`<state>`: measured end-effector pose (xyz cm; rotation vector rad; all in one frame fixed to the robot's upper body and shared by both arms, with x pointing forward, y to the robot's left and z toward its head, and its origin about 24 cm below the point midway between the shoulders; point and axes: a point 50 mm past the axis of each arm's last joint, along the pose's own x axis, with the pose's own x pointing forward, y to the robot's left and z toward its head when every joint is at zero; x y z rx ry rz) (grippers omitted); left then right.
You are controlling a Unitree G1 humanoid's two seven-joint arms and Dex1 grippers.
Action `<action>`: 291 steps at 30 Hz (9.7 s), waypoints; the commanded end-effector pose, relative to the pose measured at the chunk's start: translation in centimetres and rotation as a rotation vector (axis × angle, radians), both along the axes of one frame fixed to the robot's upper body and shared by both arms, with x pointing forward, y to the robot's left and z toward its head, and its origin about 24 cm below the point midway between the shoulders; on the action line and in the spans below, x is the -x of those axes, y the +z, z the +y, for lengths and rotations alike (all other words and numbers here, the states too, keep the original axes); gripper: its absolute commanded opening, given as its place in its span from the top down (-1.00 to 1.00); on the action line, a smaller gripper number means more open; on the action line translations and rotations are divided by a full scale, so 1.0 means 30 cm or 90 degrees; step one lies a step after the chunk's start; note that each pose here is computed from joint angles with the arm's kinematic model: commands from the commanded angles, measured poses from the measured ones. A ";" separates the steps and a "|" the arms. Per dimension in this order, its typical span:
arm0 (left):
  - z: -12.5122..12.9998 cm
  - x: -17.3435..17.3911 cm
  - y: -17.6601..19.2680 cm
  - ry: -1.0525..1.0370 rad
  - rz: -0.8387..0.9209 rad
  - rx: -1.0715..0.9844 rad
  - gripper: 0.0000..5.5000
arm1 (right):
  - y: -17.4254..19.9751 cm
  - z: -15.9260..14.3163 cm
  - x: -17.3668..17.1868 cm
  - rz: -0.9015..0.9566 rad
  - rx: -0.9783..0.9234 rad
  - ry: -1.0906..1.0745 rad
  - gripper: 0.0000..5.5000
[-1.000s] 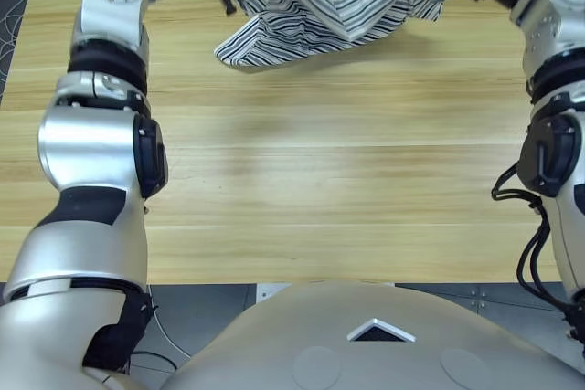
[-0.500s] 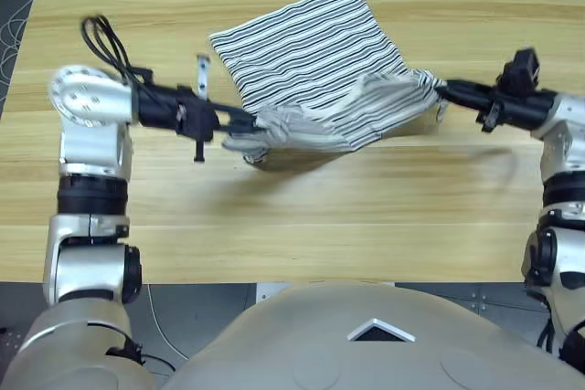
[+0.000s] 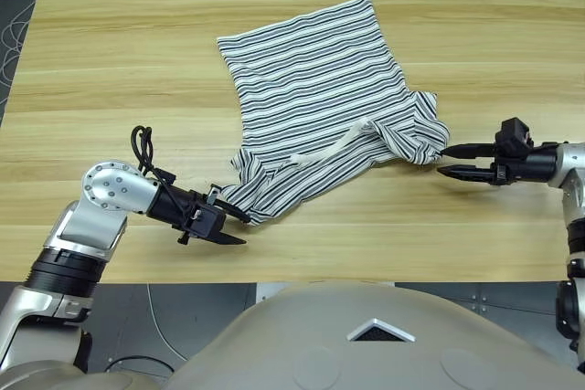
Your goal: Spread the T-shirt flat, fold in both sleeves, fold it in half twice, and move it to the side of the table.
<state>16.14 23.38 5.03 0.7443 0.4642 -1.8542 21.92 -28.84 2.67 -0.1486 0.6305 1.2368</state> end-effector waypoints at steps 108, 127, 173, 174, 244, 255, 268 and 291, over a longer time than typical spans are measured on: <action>-0.327 -0.251 0.011 0.018 -0.175 0.221 0.33 | 0.040 0.454 -0.412 -0.266 -0.016 -0.143 0.21; -0.099 0.024 -0.201 -0.039 -0.065 -0.058 0.33 | -0.087 0.387 -0.436 -0.273 0.362 -0.272 0.21; 0.113 -0.023 -0.183 0.139 0.018 -0.129 0.33 | 0.246 0.357 -0.400 -0.540 0.037 -0.279 0.21; 0.124 -0.052 -0.186 0.153 -0.017 -0.144 0.33 | 0.245 0.362 -0.395 -0.539 0.035 -0.276 0.21; 0.311 -0.090 -0.096 0.571 0.304 -0.004 0.33 | 0.193 0.380 -0.296 -0.536 0.063 -0.241 0.21; 0.323 -0.080 -0.134 0.573 0.293 -0.042 0.80 | 0.188 0.390 -0.289 -0.537 0.060 -0.237 0.20; 0.320 -0.117 -0.082 0.549 0.253 0.024 0.95 | 0.173 0.397 -0.282 -0.534 0.057 -0.239 0.20; 0.341 -0.193 0.103 0.529 0.212 0.155 0.95 | 0.168 0.437 -0.287 -0.537 0.052 -0.227 0.20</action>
